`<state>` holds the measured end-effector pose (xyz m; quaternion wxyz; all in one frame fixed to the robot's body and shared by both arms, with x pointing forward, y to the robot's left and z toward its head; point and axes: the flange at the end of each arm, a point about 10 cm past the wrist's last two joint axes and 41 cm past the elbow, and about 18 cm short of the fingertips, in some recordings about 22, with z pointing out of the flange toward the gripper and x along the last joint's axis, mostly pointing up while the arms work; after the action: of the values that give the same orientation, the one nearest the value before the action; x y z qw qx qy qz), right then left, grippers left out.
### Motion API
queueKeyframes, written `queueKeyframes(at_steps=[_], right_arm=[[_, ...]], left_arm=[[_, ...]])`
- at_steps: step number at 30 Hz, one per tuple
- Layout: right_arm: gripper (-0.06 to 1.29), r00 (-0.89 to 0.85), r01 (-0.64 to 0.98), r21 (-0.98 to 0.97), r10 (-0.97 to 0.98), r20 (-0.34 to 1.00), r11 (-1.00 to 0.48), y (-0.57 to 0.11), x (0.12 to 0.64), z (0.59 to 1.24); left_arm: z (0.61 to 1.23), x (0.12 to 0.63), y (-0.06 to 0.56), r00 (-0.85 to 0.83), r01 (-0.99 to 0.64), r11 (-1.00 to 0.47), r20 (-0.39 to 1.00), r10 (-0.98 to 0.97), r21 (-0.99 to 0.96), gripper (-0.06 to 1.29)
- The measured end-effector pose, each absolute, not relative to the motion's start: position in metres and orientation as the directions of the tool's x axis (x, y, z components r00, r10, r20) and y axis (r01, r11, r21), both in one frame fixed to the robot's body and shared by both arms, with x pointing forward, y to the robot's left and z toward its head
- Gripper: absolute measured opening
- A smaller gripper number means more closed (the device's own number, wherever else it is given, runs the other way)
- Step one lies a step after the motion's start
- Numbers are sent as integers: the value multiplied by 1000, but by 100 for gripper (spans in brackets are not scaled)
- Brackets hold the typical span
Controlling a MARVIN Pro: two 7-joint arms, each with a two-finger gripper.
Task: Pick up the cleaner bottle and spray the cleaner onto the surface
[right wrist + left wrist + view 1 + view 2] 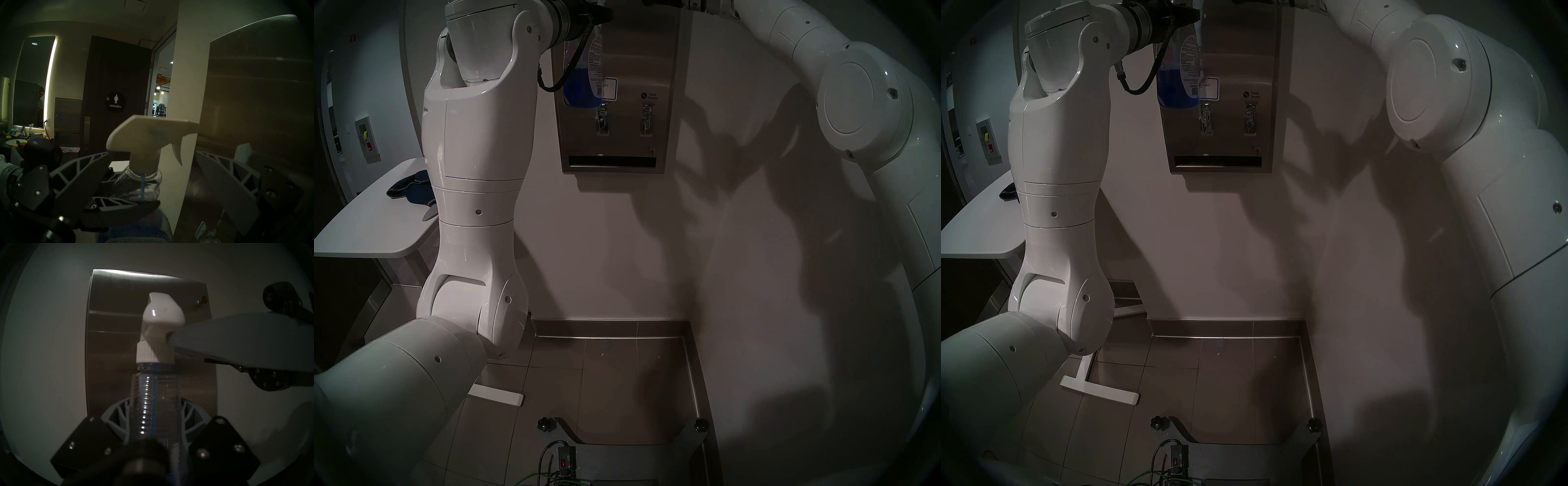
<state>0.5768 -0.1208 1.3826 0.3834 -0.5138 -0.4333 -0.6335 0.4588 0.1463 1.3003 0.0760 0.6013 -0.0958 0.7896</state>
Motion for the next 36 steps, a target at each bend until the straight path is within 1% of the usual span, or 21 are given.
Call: queueKeyframes(at_steps=[7,14,21,36], right_arm=[[122,-212,918,182,-48,976,-354,-137,574,1392],[122,-318,859,255,-71,946,-445,-145,577,1407],[123,-408,800,312,-84,909,-513,-136,584,1409],[123,-538,689,368,-100,837,-625,-117,598,1399]], left_arm=[[1300,459,147,-266,-234,-970,964,5,-60,37],[1301,459,147,-266,-233,-971,964,4,-60,37],[1301,459,147,-266,-232,-971,964,4,-60,37],[1301,459,147,-266,-232,-971,964,4,-59,37]])
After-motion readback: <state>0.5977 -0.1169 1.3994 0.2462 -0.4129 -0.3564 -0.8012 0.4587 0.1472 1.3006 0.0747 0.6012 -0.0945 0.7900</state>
